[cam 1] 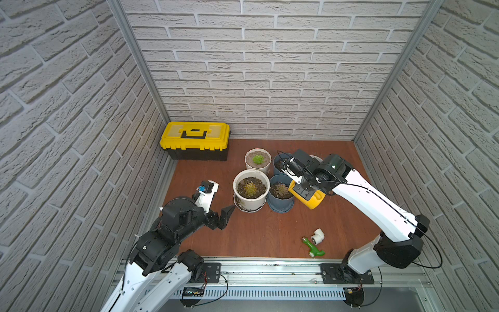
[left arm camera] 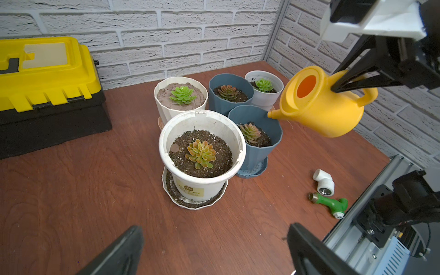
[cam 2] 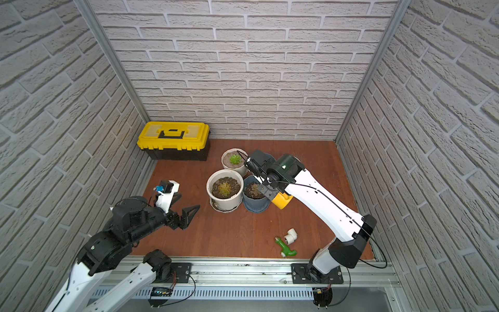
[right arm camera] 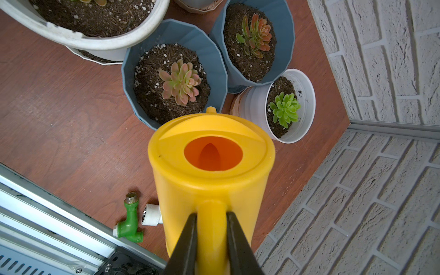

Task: Water the succulent around the soil edge
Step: Water the soil of the potted plant with water.

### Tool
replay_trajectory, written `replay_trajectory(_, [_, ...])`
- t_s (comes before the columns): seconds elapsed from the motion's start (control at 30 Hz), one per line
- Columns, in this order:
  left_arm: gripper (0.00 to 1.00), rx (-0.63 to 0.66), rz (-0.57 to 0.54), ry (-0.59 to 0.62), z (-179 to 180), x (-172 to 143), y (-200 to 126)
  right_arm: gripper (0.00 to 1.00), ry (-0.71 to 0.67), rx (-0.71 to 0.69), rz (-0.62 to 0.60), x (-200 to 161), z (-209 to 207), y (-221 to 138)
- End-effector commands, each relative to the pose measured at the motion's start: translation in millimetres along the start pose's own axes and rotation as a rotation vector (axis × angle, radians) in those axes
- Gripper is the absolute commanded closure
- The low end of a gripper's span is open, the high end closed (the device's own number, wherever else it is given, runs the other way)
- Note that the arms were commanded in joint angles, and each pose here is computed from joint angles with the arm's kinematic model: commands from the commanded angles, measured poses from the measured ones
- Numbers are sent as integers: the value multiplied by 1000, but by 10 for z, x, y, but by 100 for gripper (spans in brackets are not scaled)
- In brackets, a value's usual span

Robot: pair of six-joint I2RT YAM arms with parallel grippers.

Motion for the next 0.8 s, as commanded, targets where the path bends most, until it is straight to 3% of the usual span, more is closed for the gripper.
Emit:
replay_trajectory(0.0, [2,7,-32,10,20,68,26,97,22,37,-6,-108,13,-92])
replay_trajectory(0.77, [1,6,-37,3,22,64,15,97,-9,157,-60,-134,297,-305])
Point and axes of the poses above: each gripper's point midway between its finger pads, its own y axis out along the fingers, its own z axis along the line the jaws close on, x = y × z, the point moved 2 cm from there along -y, back along the fingers, and after that the axes turned 6 degrees about y, right-handed, at the moved point
